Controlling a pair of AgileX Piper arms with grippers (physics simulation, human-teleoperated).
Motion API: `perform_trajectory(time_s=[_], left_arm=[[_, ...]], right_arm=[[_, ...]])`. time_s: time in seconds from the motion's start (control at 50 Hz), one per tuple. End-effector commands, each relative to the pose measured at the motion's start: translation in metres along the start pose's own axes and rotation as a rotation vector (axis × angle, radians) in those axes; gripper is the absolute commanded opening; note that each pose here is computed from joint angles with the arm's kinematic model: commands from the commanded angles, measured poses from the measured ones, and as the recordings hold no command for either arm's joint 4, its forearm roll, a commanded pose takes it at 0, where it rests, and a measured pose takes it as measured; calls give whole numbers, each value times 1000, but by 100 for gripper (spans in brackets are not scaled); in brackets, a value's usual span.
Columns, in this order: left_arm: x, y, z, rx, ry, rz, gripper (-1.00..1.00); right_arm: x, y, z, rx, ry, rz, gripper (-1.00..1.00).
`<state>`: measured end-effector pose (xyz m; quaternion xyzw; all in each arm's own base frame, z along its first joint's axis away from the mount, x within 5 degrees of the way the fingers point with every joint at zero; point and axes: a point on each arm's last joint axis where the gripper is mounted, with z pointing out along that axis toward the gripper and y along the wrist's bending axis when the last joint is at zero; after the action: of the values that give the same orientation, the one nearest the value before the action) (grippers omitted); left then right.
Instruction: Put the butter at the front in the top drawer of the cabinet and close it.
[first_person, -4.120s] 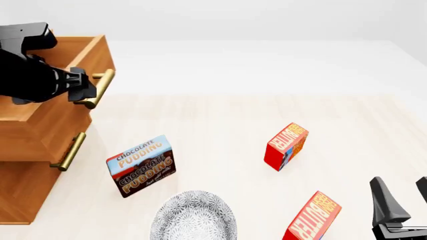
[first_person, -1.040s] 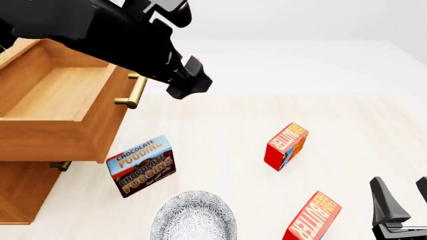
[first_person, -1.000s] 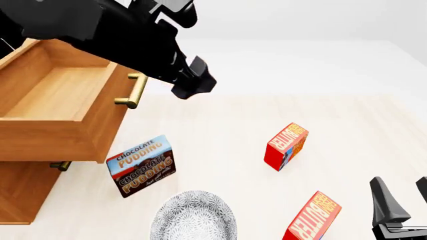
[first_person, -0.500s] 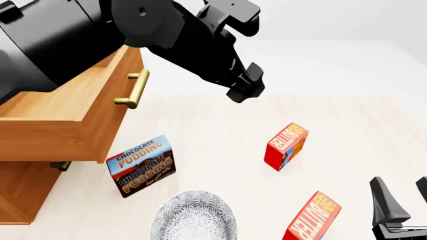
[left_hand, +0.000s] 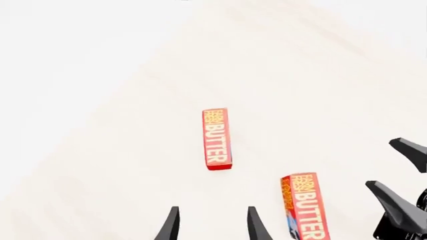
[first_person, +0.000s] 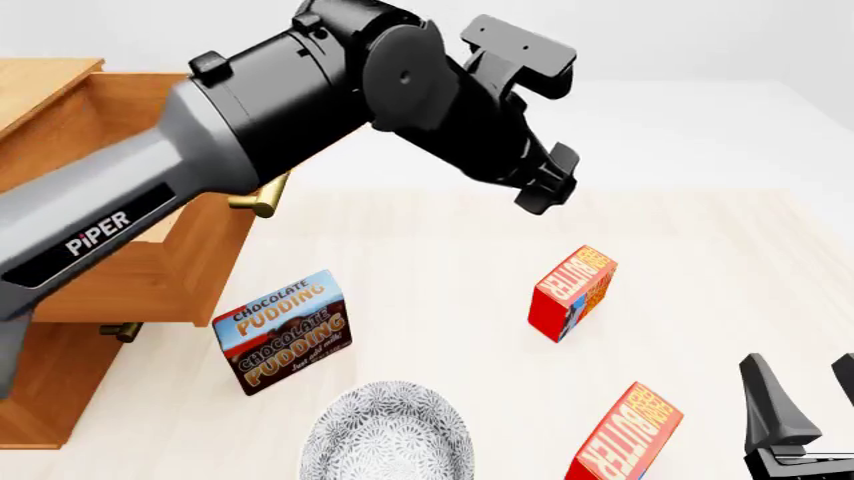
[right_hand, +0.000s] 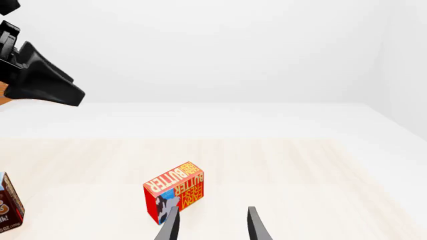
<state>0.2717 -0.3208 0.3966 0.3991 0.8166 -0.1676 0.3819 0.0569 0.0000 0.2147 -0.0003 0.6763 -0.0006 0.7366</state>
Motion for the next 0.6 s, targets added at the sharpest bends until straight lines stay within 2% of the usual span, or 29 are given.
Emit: perform_trajectory(time_s=[0.02, 0.36, 0.6], left_arm=[[2, -5, 30, 8, -9, -49, 100], [2, -5, 60, 9, -19, -77, 100], [5, 2, 84, -4, -13, -110, 100]], right_arm=[[0, 0, 0, 0, 0, 0, 100], [0, 0, 0, 0, -1, 0, 100], [0, 0, 0, 0, 0, 0, 100]])
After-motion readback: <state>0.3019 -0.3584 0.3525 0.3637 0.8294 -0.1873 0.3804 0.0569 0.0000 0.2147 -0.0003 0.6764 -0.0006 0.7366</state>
